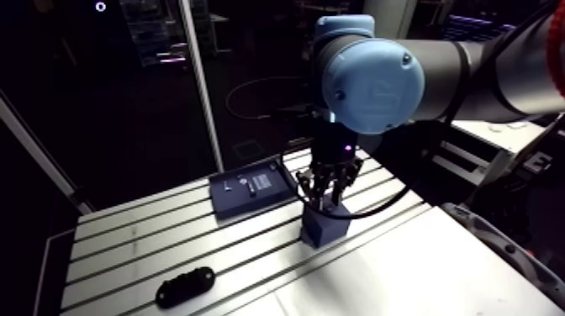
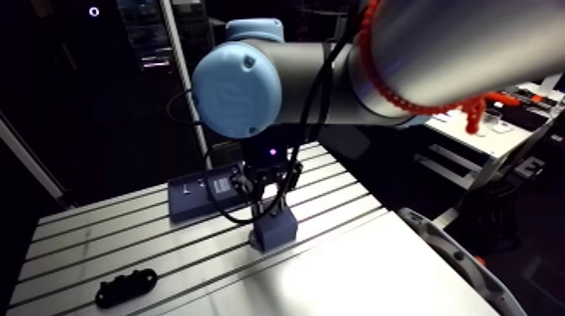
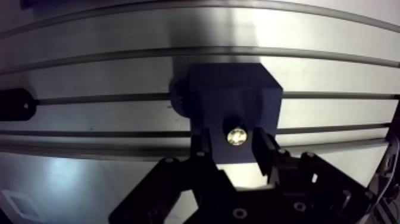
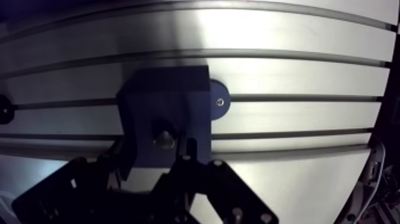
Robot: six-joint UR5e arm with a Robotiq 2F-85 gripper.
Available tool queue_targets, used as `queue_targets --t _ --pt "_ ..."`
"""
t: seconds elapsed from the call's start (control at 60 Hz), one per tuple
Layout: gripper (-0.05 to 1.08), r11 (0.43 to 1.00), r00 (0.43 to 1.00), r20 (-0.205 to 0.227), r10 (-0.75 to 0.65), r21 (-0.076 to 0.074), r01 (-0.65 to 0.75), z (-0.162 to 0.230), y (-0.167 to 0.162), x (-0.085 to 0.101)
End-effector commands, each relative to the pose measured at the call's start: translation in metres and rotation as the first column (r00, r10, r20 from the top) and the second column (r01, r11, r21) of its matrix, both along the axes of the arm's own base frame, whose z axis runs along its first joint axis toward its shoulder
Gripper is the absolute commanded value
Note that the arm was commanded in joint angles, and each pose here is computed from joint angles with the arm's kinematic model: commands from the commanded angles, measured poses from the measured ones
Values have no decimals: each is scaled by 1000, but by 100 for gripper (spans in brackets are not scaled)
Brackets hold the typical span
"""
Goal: Pick up the M10 bolt and insert it into the hex recess until seated.
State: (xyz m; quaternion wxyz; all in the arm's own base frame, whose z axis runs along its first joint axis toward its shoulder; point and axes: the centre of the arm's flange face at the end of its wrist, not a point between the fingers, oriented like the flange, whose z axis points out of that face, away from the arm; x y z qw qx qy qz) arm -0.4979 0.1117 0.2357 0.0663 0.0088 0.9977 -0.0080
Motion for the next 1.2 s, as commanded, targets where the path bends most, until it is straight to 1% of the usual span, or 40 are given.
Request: queue_targets --t 0.017,0.65,0.767,0.933,0.967,1.083,1.2 --pt "52 1000 1000 1 9 -2 -9 0 1 1" --pt "52 1000 1000 -1 6 -2 -6 0 5 1" --pt "52 1000 1000 -10 6 3 -6 0 5 1" --pt "52 1000 1000 -15 25 2 -24 -1 5 1" --pt "52 1000 999 -15 29 -1 -29 -2 4 2" --pt "53 1000 999 -14 31 1 -31 -2 3 1" --pt "54 1000 999 -14 31 -3 -31 -3 3 2"
